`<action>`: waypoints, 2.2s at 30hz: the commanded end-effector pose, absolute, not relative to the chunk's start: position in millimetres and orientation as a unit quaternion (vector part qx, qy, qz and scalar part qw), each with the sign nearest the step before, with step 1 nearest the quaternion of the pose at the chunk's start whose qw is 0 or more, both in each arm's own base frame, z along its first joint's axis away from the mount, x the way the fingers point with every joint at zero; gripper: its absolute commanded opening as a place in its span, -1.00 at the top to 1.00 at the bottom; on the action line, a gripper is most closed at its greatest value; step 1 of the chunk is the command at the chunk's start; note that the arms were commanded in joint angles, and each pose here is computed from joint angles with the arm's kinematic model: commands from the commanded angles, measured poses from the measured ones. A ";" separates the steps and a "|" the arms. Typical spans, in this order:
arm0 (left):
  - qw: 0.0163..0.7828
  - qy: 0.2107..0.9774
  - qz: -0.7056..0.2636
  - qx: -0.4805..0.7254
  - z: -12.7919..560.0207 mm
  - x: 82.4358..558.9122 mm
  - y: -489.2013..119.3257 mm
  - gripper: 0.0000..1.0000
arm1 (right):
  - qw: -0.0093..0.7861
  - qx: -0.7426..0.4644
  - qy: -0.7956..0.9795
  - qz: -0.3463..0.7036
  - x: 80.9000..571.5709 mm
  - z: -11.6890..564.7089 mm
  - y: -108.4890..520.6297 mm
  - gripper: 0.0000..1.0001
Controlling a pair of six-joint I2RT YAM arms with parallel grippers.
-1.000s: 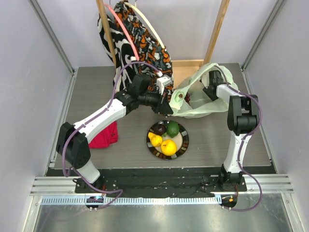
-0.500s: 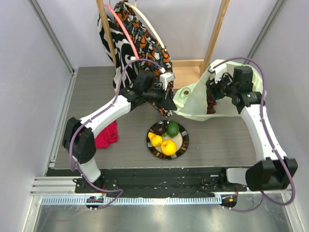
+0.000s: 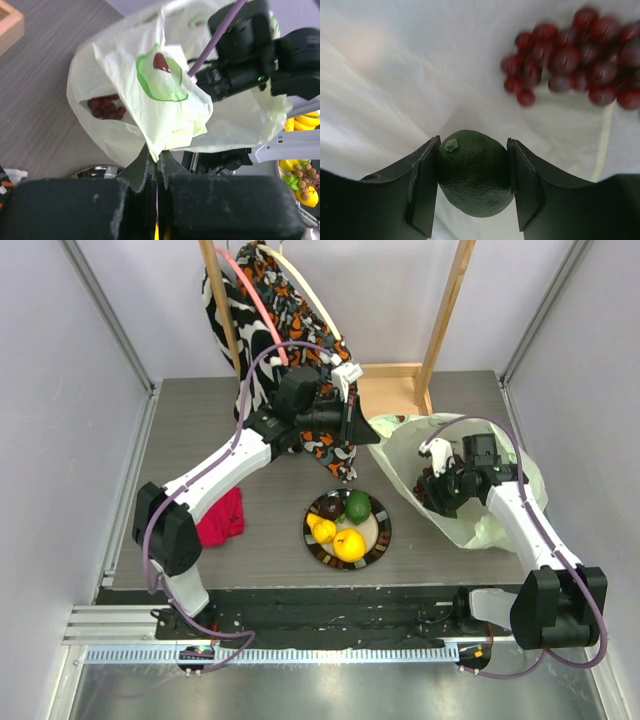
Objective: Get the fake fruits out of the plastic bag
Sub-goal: Take out the fake fruit from the plastic bag, then place the fake fruit on the plate.
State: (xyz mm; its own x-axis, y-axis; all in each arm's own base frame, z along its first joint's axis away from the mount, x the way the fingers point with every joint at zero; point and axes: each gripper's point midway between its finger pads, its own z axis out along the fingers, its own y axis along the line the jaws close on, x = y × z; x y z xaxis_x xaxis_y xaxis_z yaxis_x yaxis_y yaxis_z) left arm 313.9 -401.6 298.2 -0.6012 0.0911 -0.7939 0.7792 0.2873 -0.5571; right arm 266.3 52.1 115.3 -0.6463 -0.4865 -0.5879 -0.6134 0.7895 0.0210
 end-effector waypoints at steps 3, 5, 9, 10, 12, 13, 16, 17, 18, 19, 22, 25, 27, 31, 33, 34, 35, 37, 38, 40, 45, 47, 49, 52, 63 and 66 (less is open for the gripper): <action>0.390 0.683 -0.538 0.303 352.3 320.2 -402.9 1.00 | 0.299 -0.335 0.887 0.107 244.6 133.6 52.5 0.45; 0.385 0.698 -0.523 0.302 337.6 325.0 -402.4 1.00 | 0.361 -0.357 0.853 0.125 249.0 178.2 68.2 0.45; 0.369 0.714 -0.516 0.294 318.6 326.3 -402.0 1.00 | 0.432 -0.382 0.800 0.166 251.2 256.3 98.6 0.42; 0.367 0.714 -0.519 0.294 316.2 326.3 -403.9 1.00 | 0.435 -0.386 0.793 0.179 250.0 267.3 106.0 0.42; 0.359 0.718 -0.522 0.288 310.6 327.3 -406.3 1.00 | 0.435 -0.374 0.788 0.223 249.4 291.3 120.1 0.44; 0.362 0.716 -0.522 0.288 311.7 329.2 -407.5 1.00 | 0.432 -0.374 0.785 0.240 247.3 297.3 127.7 0.44; 0.363 0.719 -0.517 0.289 308.7 334.8 -410.3 1.00 | 0.447 -0.389 0.763 0.259 243.2 319.4 148.7 0.46; 0.363 0.721 -0.514 0.290 305.4 336.9 -411.1 1.00 | 0.447 -0.426 0.740 0.267 231.6 324.7 169.5 0.46; 0.368 0.721 -0.508 0.293 305.0 338.7 -410.2 1.00 | 0.453 -0.445 0.733 0.245 230.0 324.6 172.9 0.46; 0.367 0.725 -0.503 0.293 303.5 339.6 -408.6 1.00 | 0.451 -0.466 0.721 0.245 223.1 324.0 183.2 0.46; 0.371 0.728 -0.494 0.297 301.0 340.3 -405.5 1.00 | 0.423 -0.531 0.689 0.253 200.5 310.8 216.0 0.46; 0.373 0.731 -0.487 0.299 298.7 341.9 -402.1 1.00 | 0.387 -0.568 0.671 0.276 185.1 292.0 244.0 0.45; 0.372 0.734 -0.484 0.298 295.7 346.0 -400.2 1.00 | 0.367 -0.585 0.661 0.292 176.6 281.7 257.9 0.45; 0.381 0.735 -0.478 0.293 296.9 357.4 -397.4 1.00 | 0.335 -0.618 0.656 0.275 181.7 244.2 264.3 0.46; 0.386 0.735 -0.473 0.294 298.4 358.8 -394.7 1.00 | 0.307 -0.628 0.670 0.251 185.8 212.0 257.4 0.47; 0.390 0.733 -0.472 0.296 301.8 356.6 -392.6 1.00 | 0.298 -0.630 0.676 0.240 188.0 200.3 253.0 0.48; 0.392 0.732 -0.470 0.300 302.8 355.6 -391.5 1.00 | 0.287 -0.629 0.689 0.218 191.5 179.1 245.5 0.48; 0.391 0.733 -0.467 0.303 301.7 351.2 -387.9 1.00 | 0.285 -0.620 0.701 0.206 196.5 164.7 240.1 0.49; 0.397 0.729 -0.466 0.307 307.2 348.0 -385.0 1.00 | 0.273 -0.606 0.718 0.210 193.4 152.2 235.9 0.49; 0.389 0.735 -0.462 0.307 299.9 343.1 -381.3 1.00 | 0.263 -0.593 0.730 0.215 192.6 143.1 233.7 0.49; 0.380 0.739 -0.463 0.307 293.0 334.1 -375.9 1.00 | 0.260 -0.577 0.747 0.205 195.7 118.5 230.3 0.44; 0.379 0.741 -0.462 0.307 291.2 332.8 -375.0 1.00 | 0.263 -0.574 0.750 0.197 199.8 111.9 229.2 0.42; 0.378 0.741 -0.463 0.307 291.3 332.5 -375.1 1.00 | 0.261 -0.571 0.756 0.185 203.7 104.3 226.8 0.39; 0.377 0.741 -0.464 0.306 290.6 332.5 -375.5 1.00 | 0.263 -0.568 0.760 0.174 208.4 94.9 224.7 0.34; 0.370 0.739 -0.472 0.306 289.8 328.1 -375.8 1.00 | 0.327 -0.555 0.746 0.169 226.2 151.2 233.4 -0.82; 0.365 0.740 -0.475 0.306 286.9 325.7 -375.5 1.00 | 0.347 -0.545 0.743 0.172 217.7 190.6 226.1 -0.83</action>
State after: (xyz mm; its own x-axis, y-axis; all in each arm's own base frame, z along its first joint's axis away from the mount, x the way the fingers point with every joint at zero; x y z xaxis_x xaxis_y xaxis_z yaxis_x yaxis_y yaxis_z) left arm 335.4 -378.5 260.2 -0.5891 0.1360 -0.7965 0.7672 0.4037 -0.4985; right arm 215.0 224.9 114.2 -0.2213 -0.7703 -0.5981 -0.9477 0.3145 -0.0544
